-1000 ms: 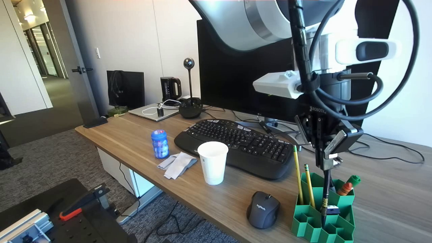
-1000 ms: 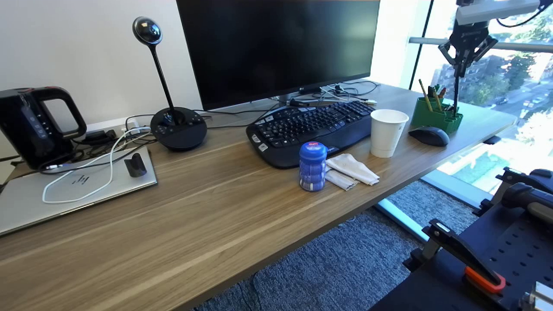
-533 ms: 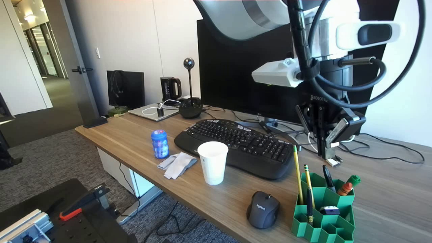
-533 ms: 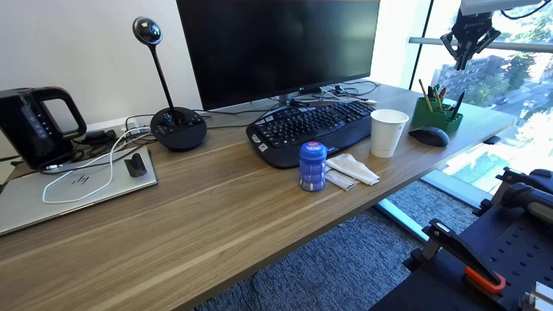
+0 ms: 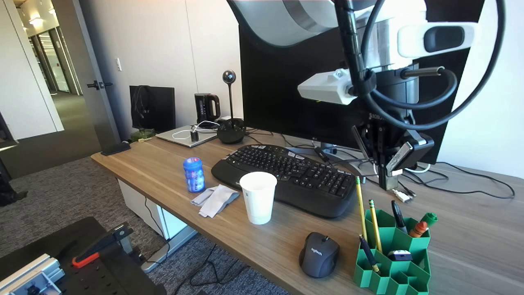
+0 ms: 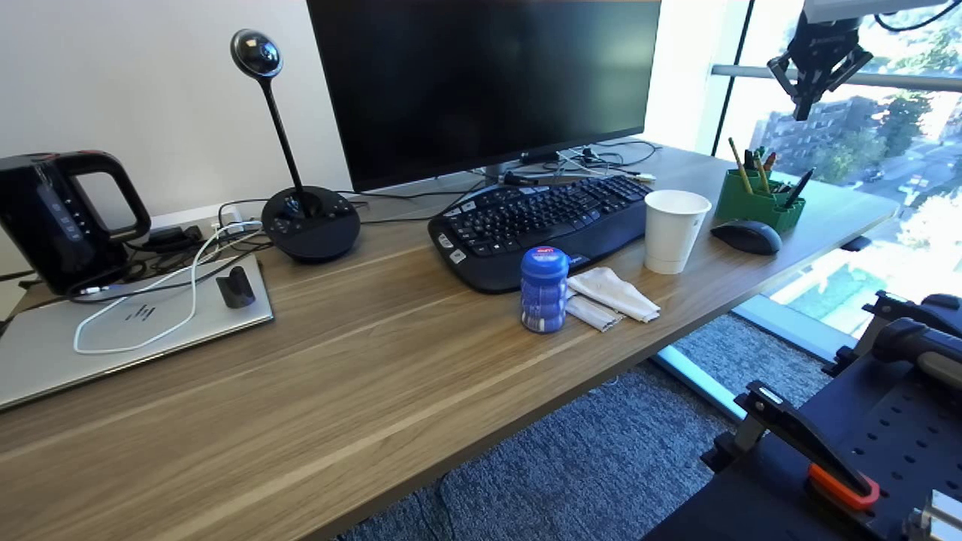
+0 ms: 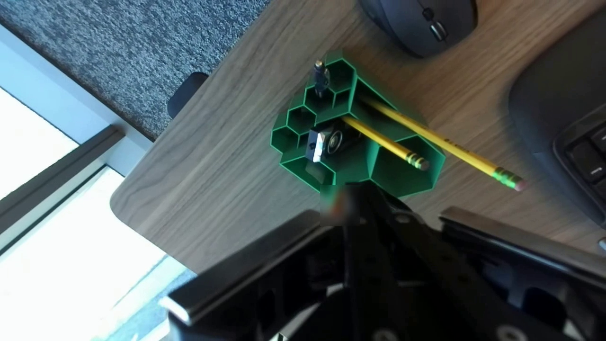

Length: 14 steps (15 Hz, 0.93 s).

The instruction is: Pick up the pencil and put it in the cup

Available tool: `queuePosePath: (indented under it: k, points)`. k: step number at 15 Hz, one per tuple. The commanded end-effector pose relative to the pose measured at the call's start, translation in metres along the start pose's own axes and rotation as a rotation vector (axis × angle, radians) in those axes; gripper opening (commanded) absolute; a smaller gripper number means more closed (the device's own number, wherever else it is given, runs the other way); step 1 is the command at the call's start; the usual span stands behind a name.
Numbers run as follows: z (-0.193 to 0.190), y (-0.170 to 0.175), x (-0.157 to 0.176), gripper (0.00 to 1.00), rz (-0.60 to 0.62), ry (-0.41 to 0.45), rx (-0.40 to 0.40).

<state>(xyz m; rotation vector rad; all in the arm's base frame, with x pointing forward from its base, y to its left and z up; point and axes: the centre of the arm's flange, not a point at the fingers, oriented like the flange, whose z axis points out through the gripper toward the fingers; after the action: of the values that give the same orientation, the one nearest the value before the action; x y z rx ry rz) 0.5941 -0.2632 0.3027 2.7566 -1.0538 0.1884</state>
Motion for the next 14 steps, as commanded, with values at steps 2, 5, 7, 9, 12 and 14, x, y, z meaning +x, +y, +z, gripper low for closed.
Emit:
queuePosePath:
  k: [2, 5, 7, 9, 12, 14]
  points:
    - [-0.004, 0.004, -0.011, 0.4, 0.006, 0.006, 0.001]
    - [-0.002, 0.007, -0.012, 0.6, 0.018, -0.012, -0.004]
    - [0.002, 0.01, -0.014, 0.75, 0.026, -0.023, -0.01]
    - [0.006, 0.014, -0.016, 0.9, 0.031, -0.034, -0.015]
    - [0.012, 0.019, -0.02, 1.0, 0.033, -0.053, -0.024]
    - [0.017, 0.021, -0.021, 1.0, 0.028, -0.066, -0.032]
